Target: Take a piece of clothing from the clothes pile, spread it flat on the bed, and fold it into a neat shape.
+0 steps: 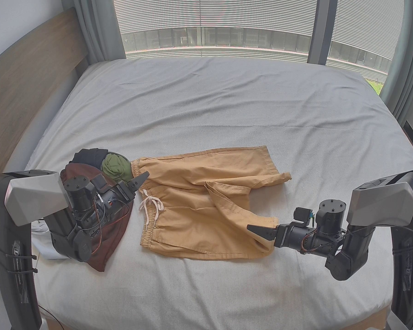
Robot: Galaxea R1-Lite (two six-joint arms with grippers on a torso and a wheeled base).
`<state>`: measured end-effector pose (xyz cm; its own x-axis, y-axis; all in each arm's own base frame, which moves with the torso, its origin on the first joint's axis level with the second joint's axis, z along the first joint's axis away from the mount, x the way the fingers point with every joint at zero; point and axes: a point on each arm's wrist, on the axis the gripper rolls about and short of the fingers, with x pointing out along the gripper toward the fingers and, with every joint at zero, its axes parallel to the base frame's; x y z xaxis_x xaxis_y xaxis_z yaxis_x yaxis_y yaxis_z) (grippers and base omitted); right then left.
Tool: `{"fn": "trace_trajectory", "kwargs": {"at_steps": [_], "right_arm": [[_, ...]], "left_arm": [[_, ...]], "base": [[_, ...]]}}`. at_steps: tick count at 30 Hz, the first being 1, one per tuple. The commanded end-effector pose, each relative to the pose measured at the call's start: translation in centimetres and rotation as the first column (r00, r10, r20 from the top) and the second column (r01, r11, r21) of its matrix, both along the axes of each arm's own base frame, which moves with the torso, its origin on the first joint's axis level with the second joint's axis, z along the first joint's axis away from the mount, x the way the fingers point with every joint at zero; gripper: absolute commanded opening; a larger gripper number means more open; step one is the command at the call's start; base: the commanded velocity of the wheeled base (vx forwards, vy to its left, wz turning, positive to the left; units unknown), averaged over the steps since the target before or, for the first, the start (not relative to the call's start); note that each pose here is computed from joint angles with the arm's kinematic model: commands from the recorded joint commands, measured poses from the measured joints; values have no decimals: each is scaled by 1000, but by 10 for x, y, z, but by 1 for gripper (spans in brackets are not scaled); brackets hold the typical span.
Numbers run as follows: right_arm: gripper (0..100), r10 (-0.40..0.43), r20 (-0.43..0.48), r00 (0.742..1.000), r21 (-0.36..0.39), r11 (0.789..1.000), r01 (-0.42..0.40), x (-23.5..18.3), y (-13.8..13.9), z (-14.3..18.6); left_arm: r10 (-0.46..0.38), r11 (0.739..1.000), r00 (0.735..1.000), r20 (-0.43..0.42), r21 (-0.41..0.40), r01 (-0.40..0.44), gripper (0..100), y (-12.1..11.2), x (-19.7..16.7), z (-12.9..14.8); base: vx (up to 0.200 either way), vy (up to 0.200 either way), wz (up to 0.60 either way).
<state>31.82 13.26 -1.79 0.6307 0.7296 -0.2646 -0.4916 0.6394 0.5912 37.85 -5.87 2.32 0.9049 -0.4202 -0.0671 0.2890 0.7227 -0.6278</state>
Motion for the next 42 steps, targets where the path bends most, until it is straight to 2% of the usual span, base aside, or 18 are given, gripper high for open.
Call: {"fn": "trace_trajectory", "kwargs": {"at_steps": [1, 8, 9, 23, 27, 29, 30, 32, 35, 42], "right_arm": [[100, -3, 6, 1000, 3, 1000, 3, 2, 1, 0], [100, -8, 5, 1000, -3, 1000, 8, 2, 0, -1], [0, -11, 6, 1000, -4, 1000, 11, 2, 0, -2], [0, -84, 11, 996, -21, 996, 84, 4, -13, 1], [0, -157, 43, 987, -79, 984, 160, -1, -27, 5], [0, -159, 44, 986, -82, 983, 162, -1, -28, 6], [0, -179, 51, 982, -145, 972, 185, -10, -41, 3], [0, -192, 40, 981, -177, 964, 196, -19, -51, 3], [0, -211, 29, 977, -191, 958, 213, -28, -60, 7], [0, -295, 12, 956, -266, 920, 287, -51, -72, 12]], "left_arm": [[0, 1000, 1000, 4, -2, 0, 100, 0, 0, 1], [-2, 1000, 1000, 4, 0, 2, 100, -1, 0, 1], [-2, 1000, 1000, 6, 0, 2, 100, -1, 0, 1], [-3, 1000, 1000, 3, 0, 3, 100, -1, -1, 0], [0, 1000, 1000, 3, 0, 0, 100, 0, 0, 0], [-2, 1000, 1000, 1, 0, 2, 100, -1, 0, 0], [0, 1000, 1000, 1, 0, 0, 100, 0, 0, 0], [0, 1000, 1000, 0, 0, 0, 100, 0, 0, 0], [0, 1000, 1000, -1, -1, 0, 100, 0, 0, 0], [1, 1000, 1000, 0, 0, -1, 100, 1, 0, 0]], "base": [[0, 0, 0], [0, 0, 0], [0, 0, 0], [0, 0, 0], [0, 0, 0], [0, 0, 0], [0, 0, 0], [0, 0, 0], [0, 0, 0], [0, 0, 0]]}}
